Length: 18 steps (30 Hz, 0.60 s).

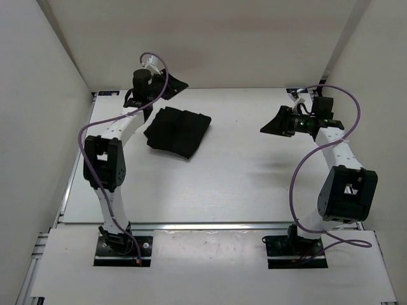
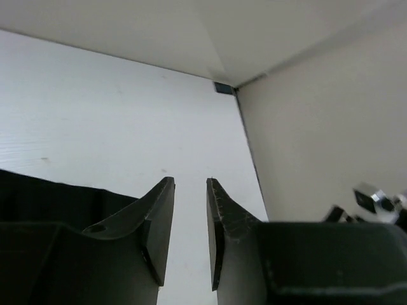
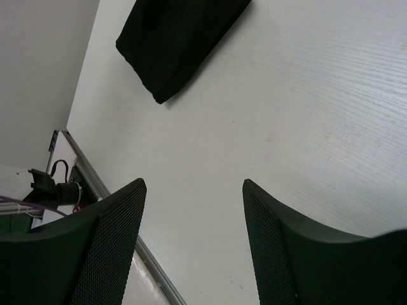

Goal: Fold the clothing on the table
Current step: Fold the skirt

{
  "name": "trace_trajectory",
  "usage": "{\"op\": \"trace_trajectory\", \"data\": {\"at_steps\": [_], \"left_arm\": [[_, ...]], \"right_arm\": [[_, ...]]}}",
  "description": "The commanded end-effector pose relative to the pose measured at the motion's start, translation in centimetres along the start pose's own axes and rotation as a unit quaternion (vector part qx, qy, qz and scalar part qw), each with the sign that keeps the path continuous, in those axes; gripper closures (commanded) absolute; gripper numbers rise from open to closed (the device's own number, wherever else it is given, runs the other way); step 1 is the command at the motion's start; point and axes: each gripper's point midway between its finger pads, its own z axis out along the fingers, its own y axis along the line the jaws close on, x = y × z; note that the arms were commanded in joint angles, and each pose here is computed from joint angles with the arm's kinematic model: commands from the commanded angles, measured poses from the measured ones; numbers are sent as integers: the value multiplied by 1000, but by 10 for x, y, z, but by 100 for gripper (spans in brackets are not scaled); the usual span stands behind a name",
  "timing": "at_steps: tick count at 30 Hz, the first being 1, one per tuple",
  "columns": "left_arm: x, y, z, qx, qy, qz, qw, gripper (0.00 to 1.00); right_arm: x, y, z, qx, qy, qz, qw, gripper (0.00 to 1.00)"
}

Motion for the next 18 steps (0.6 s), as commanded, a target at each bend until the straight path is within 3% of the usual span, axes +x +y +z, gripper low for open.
{"op": "trace_trajectory", "data": {"at_steps": [1,3,9,12,18], "left_arm": [[29,98,13,-99,43,-37,993,61],[51,151,17,-154,71,-64,983,60],[90,200,23,-215,113,-97,965,63],[75,192,18,-216,98,-75,969,63],[-27,121,-7,-181,-6,32,983,46]], "right_arm": [[-12,3,-7,-6,-14,-6,1000,32],[-11,4,-8,-5,-10,-6,1000,33],[-11,3,-15,3,-15,-2,1000,33],[-18,0,-19,-3,-25,2,1000,33],[-21,3,-14,-23,-28,-12,999,34]]}}
